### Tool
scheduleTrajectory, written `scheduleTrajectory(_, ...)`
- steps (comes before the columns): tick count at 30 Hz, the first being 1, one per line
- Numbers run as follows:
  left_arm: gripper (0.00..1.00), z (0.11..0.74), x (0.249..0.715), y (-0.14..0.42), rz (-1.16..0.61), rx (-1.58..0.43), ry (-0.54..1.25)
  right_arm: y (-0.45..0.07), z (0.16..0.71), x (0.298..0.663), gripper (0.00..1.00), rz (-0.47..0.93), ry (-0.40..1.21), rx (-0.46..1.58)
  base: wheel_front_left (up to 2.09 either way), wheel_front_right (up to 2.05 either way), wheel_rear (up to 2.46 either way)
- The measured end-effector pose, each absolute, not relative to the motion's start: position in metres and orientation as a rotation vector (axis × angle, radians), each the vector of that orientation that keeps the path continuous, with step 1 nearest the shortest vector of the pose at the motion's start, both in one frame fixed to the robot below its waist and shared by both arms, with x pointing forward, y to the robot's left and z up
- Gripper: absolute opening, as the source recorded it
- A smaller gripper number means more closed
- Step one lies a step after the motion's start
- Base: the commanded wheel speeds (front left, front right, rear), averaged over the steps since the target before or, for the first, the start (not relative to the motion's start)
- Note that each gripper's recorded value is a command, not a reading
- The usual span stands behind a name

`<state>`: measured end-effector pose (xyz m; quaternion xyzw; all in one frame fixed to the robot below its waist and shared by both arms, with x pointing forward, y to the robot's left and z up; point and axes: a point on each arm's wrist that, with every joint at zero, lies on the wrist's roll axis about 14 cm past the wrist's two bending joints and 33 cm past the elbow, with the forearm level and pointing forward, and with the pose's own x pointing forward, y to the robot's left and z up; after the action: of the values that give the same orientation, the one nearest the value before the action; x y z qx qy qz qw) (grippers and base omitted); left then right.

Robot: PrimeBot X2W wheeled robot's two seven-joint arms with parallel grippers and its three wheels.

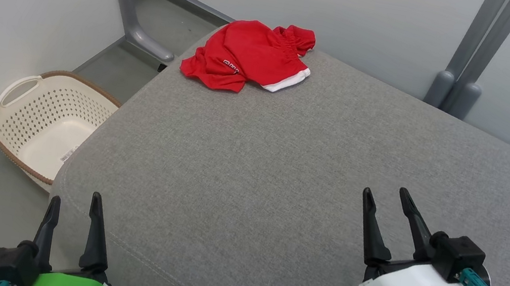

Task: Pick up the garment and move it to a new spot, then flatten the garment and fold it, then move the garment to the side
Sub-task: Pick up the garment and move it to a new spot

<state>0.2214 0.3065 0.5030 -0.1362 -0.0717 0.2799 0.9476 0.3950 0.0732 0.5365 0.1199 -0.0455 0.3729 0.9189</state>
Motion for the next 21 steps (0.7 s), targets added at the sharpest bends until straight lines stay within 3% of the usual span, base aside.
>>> scheduleTrajectory(11,1.0,0.498,0.228,0.301,0.548,-0.273,-0.118,0.073,0.534,0.405,1.0,0.757,-0.095,0.244,0.0,0.0,0.0)
scheduleTrajectory(21,1.0,0.58,0.313,0.339,0.408,-0.051,-0.257,0.054,0.545,0.435,1.0,0.693,-0.144,0.225,0.0,0.0,0.0)
